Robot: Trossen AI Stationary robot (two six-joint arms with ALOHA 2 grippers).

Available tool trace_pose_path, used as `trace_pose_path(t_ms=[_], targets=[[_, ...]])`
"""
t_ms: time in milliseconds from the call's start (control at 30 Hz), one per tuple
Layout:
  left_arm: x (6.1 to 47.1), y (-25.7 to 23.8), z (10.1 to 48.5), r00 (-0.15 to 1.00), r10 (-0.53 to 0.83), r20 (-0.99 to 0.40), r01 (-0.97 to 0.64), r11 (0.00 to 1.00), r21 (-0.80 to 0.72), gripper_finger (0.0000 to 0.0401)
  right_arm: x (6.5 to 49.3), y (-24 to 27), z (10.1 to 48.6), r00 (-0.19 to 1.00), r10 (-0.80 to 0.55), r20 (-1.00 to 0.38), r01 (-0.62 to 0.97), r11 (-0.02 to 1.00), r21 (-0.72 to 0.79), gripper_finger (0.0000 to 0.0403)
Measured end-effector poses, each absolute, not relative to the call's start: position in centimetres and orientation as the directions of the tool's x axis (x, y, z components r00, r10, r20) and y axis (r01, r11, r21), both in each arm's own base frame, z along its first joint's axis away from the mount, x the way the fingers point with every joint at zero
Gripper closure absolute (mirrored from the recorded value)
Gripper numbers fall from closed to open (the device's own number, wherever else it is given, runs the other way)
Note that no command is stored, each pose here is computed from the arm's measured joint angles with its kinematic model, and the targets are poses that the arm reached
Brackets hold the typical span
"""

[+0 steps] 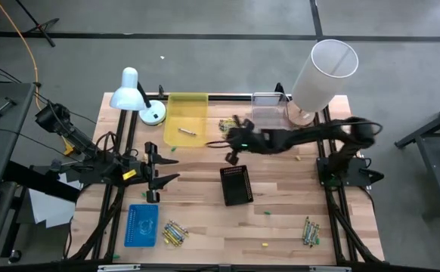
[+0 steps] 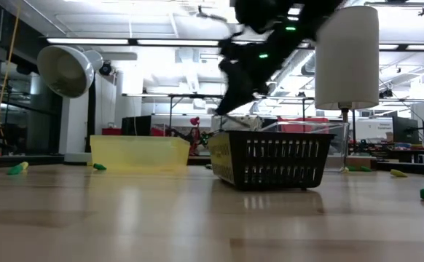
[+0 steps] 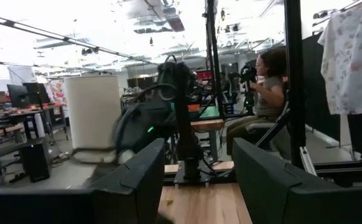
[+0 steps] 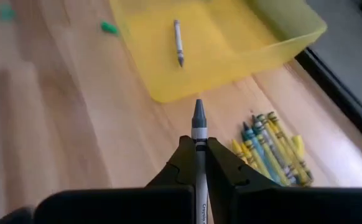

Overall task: Sort crayons
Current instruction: Put the gray crayon into the yellow transparent bin

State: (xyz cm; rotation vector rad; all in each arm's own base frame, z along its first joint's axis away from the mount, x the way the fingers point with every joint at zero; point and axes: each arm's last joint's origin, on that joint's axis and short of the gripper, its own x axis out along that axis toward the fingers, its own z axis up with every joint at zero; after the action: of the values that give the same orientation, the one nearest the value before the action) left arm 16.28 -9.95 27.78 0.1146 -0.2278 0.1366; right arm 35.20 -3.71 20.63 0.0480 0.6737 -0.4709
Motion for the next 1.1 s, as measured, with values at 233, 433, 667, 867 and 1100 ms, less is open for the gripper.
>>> trace_pose_path(t_ms=[233,433,667,867,1100], targets=[[16.5,-9.4,27.9,0.957,0.157,0.245,-0.190,0.975,0.119,0.0227,29.5,-2.4,19.5,0.929,-0.328,-0.170,0.361,0.903,0.232,0.0402],[17.0,-8.4,28.1,0.943,0.214,0.256,-0.250,0.962,0.114,0.0227,28.8,-2.4,18.2,0.944,-0.329,0.020,0.310,0.905,0.292,0.0402],[17.2,-8.2,27.8,0.945,0.224,0.238,-0.260,0.956,0.132,0.0227,30.9,-2.4,17.8,0.959,-0.283,-0.002,0.273,0.923,0.272,0.0400],[17.1,-8.3,28.0,0.943,0.218,0.253,-0.254,0.960,0.118,0.0227,34.1,-3.7,19.3,0.944,-0.324,0.064,0.295,0.916,0.273,0.0401],[17.0,-8.4,28.2,0.942,0.203,0.267,-0.239,0.965,0.109,0.0227,41.7,-5.4,18.4,0.964,-0.253,0.084,0.224,0.939,0.262,0.0400]])
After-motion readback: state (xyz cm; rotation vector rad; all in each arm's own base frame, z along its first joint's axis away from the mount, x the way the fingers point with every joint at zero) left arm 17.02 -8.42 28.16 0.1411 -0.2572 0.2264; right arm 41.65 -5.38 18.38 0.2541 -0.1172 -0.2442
